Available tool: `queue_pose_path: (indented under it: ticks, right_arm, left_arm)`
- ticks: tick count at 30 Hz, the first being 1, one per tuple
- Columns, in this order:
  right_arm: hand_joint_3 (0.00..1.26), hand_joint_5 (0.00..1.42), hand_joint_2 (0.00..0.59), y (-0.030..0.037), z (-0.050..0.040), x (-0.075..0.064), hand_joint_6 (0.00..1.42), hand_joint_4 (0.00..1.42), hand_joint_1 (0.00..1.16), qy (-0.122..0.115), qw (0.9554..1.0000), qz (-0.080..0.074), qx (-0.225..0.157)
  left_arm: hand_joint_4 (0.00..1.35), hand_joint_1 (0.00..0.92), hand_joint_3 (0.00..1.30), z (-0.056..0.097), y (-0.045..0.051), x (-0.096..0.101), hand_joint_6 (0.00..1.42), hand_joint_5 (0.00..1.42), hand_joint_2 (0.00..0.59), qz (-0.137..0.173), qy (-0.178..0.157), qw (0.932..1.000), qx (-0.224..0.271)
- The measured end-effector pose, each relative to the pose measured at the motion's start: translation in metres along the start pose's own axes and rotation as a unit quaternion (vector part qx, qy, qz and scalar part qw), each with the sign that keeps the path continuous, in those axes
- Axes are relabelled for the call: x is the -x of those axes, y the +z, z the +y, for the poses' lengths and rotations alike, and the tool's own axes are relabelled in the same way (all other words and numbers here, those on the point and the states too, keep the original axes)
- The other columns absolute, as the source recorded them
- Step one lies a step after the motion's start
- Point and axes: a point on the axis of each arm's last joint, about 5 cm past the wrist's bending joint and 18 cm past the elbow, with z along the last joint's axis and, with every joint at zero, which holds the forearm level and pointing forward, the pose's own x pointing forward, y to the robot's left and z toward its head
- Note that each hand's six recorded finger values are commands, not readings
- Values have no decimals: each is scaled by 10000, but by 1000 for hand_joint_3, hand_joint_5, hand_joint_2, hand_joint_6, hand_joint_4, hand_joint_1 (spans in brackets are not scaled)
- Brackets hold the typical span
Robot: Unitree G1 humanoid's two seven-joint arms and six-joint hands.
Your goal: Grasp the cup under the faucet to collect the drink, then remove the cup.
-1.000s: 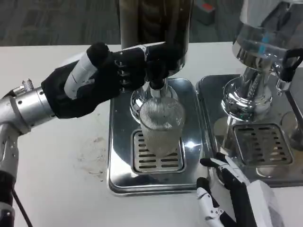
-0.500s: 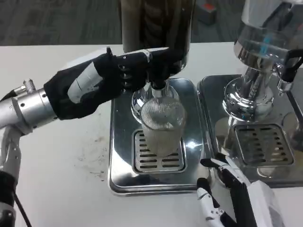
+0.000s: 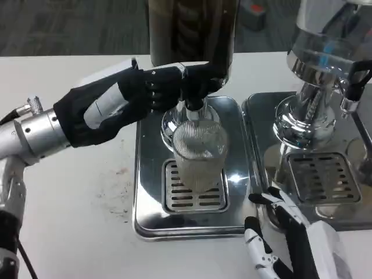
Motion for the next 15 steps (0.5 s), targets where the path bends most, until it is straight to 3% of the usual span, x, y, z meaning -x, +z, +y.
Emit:
queue_pose_path:
  ticks: [15]
  right_arm:
    - [283, 159, 445, -13, -39, -44, 233, 129, 222, -89, 10000, -24, 9]
  left_arm:
    - [18, 0, 155, -19, 13, -17, 42, 57, 39, -3, -6, 9991, -431]
